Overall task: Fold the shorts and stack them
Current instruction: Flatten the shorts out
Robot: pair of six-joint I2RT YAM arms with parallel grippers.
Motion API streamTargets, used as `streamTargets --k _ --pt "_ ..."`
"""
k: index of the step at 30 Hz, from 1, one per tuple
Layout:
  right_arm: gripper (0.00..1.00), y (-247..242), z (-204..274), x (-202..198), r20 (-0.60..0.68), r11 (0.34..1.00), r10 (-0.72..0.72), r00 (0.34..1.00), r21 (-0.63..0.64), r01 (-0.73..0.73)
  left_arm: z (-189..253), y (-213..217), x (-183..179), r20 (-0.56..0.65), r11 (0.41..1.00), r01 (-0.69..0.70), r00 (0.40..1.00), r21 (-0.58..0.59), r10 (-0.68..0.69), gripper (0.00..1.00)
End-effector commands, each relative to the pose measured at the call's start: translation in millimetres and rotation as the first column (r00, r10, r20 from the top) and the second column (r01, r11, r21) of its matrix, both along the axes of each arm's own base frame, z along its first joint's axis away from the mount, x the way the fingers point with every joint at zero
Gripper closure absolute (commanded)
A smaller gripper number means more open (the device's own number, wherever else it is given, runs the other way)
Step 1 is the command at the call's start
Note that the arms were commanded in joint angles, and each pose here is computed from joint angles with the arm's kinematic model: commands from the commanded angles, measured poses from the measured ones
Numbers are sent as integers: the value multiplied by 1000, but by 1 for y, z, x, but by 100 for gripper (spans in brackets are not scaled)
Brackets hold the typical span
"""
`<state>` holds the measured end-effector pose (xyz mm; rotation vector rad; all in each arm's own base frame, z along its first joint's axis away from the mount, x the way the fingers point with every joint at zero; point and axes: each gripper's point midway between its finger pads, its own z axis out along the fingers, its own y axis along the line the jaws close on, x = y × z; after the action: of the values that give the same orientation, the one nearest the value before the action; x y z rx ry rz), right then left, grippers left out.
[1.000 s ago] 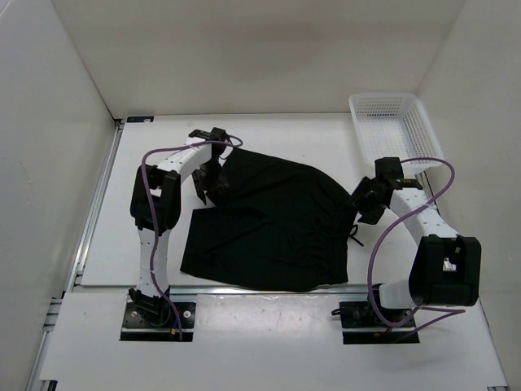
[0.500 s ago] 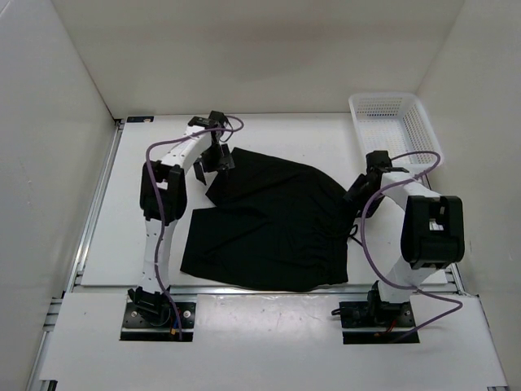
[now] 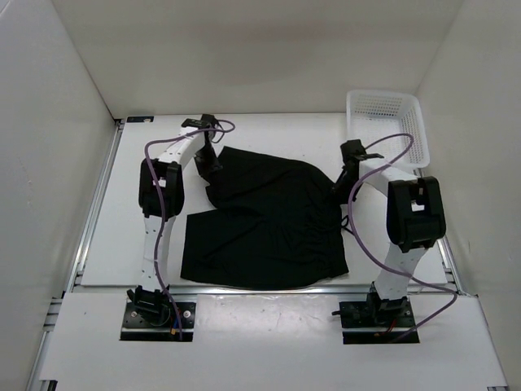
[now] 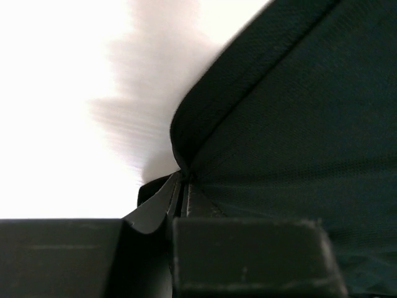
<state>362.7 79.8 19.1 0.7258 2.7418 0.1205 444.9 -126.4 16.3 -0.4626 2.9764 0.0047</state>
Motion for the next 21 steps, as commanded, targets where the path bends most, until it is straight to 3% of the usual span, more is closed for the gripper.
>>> streamTargets --k 1,9,21 --pt "72 14 -10 22 17 997 49 999 -55 -48 -2 40 19 33 997 -83 996 4 83 90" --pt "72 30 13 89 99 999 2 995 -51 4 21 48 56 103 998 -52 993 -29 54 90" --pt "66 -12 26 48 117 984 -151 982 -81 161 44 40 45 133 995 -27 990 -91 40 90"
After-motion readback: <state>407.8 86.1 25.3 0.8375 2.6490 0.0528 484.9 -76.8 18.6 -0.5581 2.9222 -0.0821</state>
